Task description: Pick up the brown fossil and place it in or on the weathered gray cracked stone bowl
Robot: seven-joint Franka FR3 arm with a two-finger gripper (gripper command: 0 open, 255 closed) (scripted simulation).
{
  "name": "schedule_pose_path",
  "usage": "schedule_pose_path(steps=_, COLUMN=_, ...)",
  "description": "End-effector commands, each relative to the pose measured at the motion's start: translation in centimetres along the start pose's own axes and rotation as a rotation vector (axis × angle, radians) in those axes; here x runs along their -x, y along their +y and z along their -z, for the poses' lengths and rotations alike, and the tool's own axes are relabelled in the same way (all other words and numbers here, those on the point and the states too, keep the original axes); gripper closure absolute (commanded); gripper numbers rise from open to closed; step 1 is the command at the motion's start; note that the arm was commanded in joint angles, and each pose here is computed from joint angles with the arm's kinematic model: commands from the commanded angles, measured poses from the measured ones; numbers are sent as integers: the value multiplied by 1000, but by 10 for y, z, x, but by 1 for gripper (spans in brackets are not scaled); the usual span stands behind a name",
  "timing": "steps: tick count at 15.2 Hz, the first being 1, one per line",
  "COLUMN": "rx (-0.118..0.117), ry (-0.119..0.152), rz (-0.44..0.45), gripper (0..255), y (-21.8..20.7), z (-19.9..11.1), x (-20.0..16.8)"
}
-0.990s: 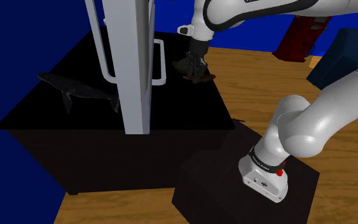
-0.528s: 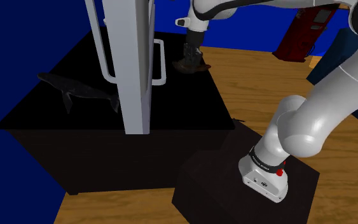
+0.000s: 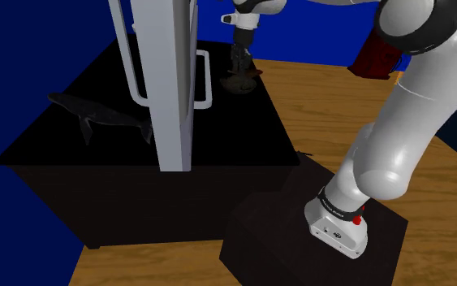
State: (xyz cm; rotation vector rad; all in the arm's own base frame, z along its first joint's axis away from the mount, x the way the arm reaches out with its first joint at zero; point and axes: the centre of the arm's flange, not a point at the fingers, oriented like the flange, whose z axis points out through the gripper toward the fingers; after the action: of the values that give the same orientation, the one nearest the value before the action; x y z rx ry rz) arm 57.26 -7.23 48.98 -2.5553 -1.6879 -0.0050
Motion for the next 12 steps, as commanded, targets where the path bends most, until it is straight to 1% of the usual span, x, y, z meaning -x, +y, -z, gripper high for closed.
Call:
schedule_pose_path(steps=1, rx=0, ry=-1, rz=2, gripper=255, y=25, z=3, x=7)
schedule_pose_path(steps=6, rx=0, ry=-1, rz=2, gripper=255, y=88, z=10, x=25)
schedule_pose_path(steps=12, rx=0, ry=-1, rz=2, gripper=255, y=90, z=-21, x=27)
